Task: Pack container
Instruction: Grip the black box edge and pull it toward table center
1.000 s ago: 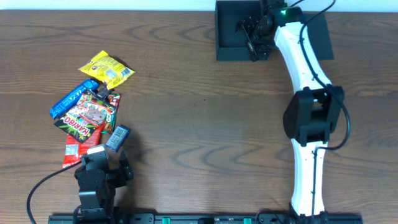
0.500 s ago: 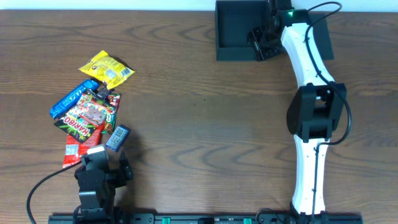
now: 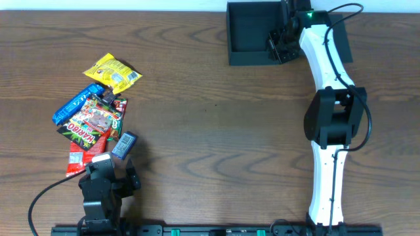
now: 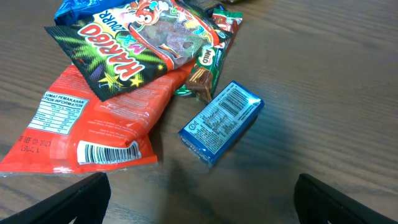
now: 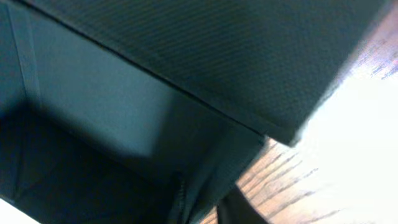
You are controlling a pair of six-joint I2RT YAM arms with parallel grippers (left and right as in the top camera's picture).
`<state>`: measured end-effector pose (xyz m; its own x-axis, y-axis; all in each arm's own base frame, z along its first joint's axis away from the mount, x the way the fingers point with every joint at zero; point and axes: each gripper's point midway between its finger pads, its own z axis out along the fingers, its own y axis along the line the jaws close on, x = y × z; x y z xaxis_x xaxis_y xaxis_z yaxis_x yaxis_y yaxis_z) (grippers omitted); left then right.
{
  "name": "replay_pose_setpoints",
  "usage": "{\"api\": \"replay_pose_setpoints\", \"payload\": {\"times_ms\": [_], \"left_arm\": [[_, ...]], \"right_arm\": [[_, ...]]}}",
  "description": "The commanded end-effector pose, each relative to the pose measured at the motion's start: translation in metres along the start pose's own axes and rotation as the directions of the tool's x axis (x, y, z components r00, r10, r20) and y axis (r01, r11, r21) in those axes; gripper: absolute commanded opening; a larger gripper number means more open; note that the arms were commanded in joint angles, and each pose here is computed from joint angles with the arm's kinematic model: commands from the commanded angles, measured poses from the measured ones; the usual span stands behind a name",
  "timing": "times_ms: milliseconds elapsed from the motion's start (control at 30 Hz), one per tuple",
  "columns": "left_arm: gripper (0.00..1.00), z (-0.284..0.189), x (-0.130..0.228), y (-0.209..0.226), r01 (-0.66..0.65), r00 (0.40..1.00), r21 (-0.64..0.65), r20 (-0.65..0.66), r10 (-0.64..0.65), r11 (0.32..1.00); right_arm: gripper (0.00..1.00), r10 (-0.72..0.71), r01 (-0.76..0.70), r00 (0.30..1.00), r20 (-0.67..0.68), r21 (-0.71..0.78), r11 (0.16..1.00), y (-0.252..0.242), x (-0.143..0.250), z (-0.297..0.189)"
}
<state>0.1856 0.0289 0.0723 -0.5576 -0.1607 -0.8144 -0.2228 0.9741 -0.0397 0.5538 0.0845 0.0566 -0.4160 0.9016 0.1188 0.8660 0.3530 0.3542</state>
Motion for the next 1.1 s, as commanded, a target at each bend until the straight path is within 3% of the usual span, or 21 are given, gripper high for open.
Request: {"api": "replay_pose_setpoints", "payload": {"times_ms": [0,367,600,733,867,1067], "left_arm": [[0.95,0.002,0.004,0.002,-0.009,1.0,-0.011,-0.009,0.009,1.0],[0.95,0.002,0.004,0.002,-0.009,1.0,-0.011,-0.009,0.009,1.0],[0.95,0.002,0.004,0.002,-0.009,1.0,-0.011,-0.009,0.009,1.0],[0.95,0.002,0.004,0.002,-0.009,1.0,-0.011,-0.009,0.009,1.0],[0.95,0.002,0.004,0.002,-0.009,1.0,-0.011,-0.009,0.009,1.0],[0.95,0.002,0.004,0.002,-0.009,1.0,-0.011,-0.009,0.009,1.0]], "right_arm": [[0.04,-0.004,0.004,1.0,0.0,0.031,1.0,-0.008,-0.006,0.014],[0.02,-0.077,0.093,0.992,-0.103,0.162,0.982,-0.046,0.009,-0.008],[0.02,-0.26,0.315,0.939,-0.225,0.256,0.914,-0.077,0.036,-0.036],[0.02,-0.404,0.493,0.857,-0.32,0.28,0.824,-0.094,0.054,-0.044],[0.01,-0.57,0.68,0.727,-0.383,0.28,0.678,-0.102,0.068,-0.045],[0.01,-0.708,0.807,0.582,-0.399,0.387,0.445,-0.112,0.074,-0.047]]}}
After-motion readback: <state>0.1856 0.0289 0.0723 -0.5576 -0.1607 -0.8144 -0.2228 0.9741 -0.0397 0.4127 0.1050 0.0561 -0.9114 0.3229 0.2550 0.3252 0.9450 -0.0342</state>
